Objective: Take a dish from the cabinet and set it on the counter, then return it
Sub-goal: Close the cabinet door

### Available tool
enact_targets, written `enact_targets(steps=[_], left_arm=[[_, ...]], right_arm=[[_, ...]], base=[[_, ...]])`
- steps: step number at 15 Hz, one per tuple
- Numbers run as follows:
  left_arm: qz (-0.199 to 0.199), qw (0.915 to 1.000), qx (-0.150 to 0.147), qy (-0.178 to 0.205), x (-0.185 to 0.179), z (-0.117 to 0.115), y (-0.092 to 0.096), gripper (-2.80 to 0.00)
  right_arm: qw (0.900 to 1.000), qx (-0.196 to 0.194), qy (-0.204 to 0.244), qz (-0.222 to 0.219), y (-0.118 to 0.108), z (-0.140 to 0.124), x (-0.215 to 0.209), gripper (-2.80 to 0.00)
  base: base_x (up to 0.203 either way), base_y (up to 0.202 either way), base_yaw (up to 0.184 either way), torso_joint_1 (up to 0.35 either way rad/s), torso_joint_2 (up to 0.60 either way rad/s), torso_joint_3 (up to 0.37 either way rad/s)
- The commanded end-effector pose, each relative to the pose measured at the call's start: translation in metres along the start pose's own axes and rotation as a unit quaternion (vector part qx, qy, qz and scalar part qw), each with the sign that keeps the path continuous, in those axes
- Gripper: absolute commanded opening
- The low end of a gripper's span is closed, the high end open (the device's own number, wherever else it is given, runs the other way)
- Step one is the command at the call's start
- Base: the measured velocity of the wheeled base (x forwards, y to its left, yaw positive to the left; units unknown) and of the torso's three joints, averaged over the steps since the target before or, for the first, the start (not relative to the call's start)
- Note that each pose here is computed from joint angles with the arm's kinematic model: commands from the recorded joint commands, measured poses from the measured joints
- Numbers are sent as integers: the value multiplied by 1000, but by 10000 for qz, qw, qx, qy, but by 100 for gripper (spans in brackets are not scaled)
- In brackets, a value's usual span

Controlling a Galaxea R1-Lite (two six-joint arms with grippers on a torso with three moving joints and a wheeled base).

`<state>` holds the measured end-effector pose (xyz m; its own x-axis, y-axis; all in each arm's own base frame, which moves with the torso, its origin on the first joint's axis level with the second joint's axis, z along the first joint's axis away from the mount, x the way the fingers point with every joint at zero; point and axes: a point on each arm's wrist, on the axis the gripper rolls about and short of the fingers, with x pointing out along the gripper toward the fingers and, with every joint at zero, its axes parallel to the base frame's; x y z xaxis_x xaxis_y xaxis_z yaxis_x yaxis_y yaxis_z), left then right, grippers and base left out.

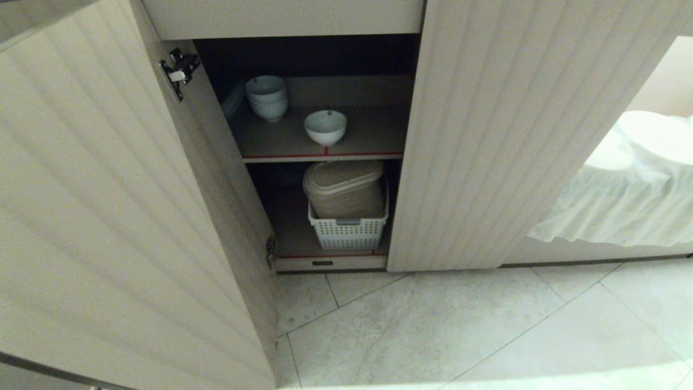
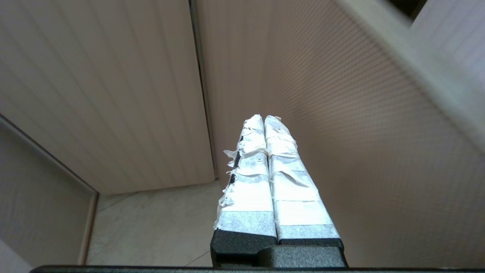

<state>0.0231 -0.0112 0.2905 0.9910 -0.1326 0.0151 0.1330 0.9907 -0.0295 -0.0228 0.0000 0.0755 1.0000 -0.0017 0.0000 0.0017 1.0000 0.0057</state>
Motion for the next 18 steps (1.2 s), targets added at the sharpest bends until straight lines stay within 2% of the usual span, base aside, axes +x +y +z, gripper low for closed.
enact_targets(steps=[1,5,10,18], left_arm=[[17,9999,156,39,2,-3,-7,-280],[-2,9996,267,76,3,-10,-11,-280],[-8,9997,196,121,6,-15,-25,-280],[-56,9998,78,170,7,-21,-31,-280]], right_arm=[[10000,2,0,6,0,0,0,-280],[10000,2,0,3,0,0,0,-280],[10000,2,0,1,0,0,0,-280],[10000,2,0,8,0,0,0,-280]], base=[[0,0,0,0,0,0],[0,0,0,0,0,0],[0,0,0,0,0,0],[0,0,0,0,0,0]])
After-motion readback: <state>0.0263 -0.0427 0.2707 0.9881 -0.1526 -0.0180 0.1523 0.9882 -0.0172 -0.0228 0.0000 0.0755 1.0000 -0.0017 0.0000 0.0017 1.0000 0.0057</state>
